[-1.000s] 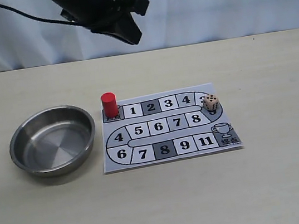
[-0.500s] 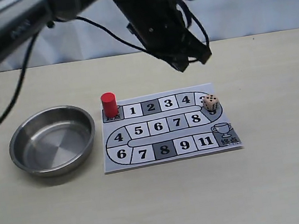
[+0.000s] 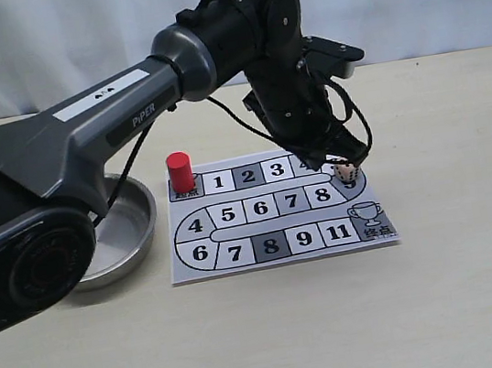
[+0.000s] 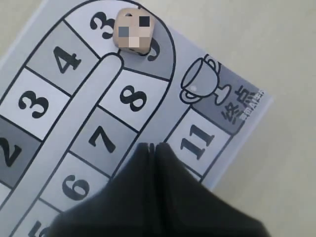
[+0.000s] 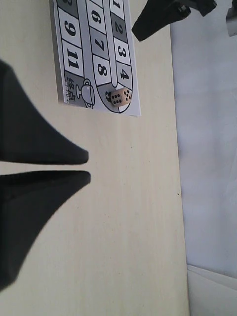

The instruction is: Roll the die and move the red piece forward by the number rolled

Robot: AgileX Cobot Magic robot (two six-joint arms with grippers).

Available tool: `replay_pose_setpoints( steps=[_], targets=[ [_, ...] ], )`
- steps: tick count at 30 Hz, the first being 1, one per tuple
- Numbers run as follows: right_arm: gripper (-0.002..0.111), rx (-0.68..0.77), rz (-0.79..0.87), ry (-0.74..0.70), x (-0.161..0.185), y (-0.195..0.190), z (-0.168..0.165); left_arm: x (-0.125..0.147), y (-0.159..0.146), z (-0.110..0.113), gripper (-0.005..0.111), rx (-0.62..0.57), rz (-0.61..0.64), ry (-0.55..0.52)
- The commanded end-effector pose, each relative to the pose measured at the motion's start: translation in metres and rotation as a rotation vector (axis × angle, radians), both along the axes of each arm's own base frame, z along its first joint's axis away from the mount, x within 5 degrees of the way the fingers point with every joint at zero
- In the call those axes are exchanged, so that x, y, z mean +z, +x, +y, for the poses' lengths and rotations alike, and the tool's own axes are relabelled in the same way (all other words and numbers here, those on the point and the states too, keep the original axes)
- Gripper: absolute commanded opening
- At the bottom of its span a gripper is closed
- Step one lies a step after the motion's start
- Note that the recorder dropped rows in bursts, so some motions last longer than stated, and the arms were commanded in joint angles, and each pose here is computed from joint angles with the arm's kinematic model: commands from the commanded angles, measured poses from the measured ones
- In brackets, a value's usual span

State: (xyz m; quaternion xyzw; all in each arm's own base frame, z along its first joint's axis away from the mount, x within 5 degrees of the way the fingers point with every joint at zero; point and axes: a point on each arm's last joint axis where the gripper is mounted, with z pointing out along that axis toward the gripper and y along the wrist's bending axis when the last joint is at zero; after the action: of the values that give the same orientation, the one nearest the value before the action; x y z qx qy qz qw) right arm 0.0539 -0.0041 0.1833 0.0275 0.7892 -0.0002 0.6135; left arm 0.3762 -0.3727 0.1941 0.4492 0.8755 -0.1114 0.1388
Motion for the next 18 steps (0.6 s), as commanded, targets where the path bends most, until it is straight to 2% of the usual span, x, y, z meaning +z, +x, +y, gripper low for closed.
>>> replay_pose_setpoints(
  steps=[1,11,18],
  targets=[
    [0.004,-0.005,-0.002,0.006,0.0,0.0,0.0,-0.006,0.002,-0.009,0.0,0.006,0.003,-0.038],
    [0.004,-0.005,-0.002,0.006,0.0,0.0,0.0,-0.025,0.009,-0.022,0.0,0.037,0.014,-0.079],
    [0.004,-0.005,-0.002,0.006,0.0,0.0,0.0,-0.025,0.01,-0.023,0.0,0.045,0.003,-0.093]
  ],
)
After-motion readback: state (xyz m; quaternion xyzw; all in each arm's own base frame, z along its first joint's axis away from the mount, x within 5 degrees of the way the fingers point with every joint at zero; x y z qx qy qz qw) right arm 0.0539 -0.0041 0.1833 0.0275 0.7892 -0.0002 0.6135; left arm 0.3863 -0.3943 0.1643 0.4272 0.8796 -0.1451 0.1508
